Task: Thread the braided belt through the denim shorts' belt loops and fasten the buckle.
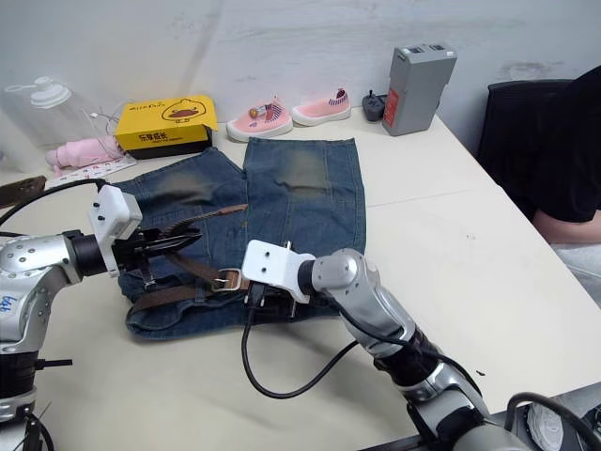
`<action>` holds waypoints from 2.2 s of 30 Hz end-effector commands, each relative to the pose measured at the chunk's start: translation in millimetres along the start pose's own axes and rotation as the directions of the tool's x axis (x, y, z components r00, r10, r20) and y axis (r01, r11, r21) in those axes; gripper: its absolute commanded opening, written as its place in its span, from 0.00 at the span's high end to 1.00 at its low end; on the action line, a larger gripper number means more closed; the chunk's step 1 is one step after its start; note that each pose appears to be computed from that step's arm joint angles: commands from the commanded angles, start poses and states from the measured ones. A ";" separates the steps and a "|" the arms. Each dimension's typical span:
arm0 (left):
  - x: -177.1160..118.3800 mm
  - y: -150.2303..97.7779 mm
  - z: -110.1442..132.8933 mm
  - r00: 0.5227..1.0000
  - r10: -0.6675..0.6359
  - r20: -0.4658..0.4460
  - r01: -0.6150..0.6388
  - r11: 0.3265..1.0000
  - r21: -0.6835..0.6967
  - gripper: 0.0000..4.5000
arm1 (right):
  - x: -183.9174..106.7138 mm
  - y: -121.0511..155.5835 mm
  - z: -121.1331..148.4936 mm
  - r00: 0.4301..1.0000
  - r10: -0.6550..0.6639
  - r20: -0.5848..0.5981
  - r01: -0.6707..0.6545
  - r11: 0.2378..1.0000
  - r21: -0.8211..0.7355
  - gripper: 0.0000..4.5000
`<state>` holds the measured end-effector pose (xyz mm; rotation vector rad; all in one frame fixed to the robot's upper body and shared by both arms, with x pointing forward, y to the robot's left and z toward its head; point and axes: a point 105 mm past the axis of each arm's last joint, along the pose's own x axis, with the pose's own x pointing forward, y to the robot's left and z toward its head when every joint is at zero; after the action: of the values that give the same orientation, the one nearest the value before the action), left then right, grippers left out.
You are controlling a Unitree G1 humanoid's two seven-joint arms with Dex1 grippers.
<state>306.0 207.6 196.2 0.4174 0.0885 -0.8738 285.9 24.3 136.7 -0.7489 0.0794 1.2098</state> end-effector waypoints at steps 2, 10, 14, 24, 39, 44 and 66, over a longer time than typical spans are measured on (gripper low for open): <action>-0.9 1.9 15.2 1.000 0.007 0.029 -0.008 0.999 0.046 1.00 | -2.3 -6.2 17.0 0.990 -0.118 0.073 0.124 0.989 -0.082 0.01; 5.6 -4.7 5.8 1.000 -0.015 -0.002 0.015 0.998 0.059 1.00 | -28.4 -28.1 45.7 0.943 -0.233 0.240 0.255 0.964 -0.068 0.01; 8.6 -6.7 -2.6 0.999 -0.015 -0.031 0.017 0.997 0.071 1.00 | -42.9 -35.2 48.1 0.928 -0.270 0.259 0.292 0.955 -0.050 0.01; 13.6 -14.4 -11.7 0.996 -0.055 -0.064 0.063 0.990 0.123 1.00 | -51.7 -51.5 48.8 0.916 -0.318 0.246 0.383 0.874 -0.299 0.01; 12.8 -18.0 -13.4 0.995 -0.070 -0.068 0.078 0.988 0.133 1.00 | -38.6 -47.4 49.5 0.929 -0.267 0.258 0.356 0.838 -0.413 0.72; 13.3 -18.6 -12.1 0.996 -0.074 -0.057 0.081 0.988 0.131 1.00 | -37.1 -44.9 47.5 0.933 -0.258 0.252 0.344 0.844 -0.410 0.98; 10.2 -26.4 0.2 0.999 -0.016 0.039 0.011 0.992 0.126 0.32 | -24.8 -35.3 40.7 0.954 -0.220 0.202 0.281 0.889 -0.361 1.00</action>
<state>293.7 189.7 182.4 0.4430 0.0299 -0.8971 299.0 16.6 185.5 -0.9749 -0.3441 1.0332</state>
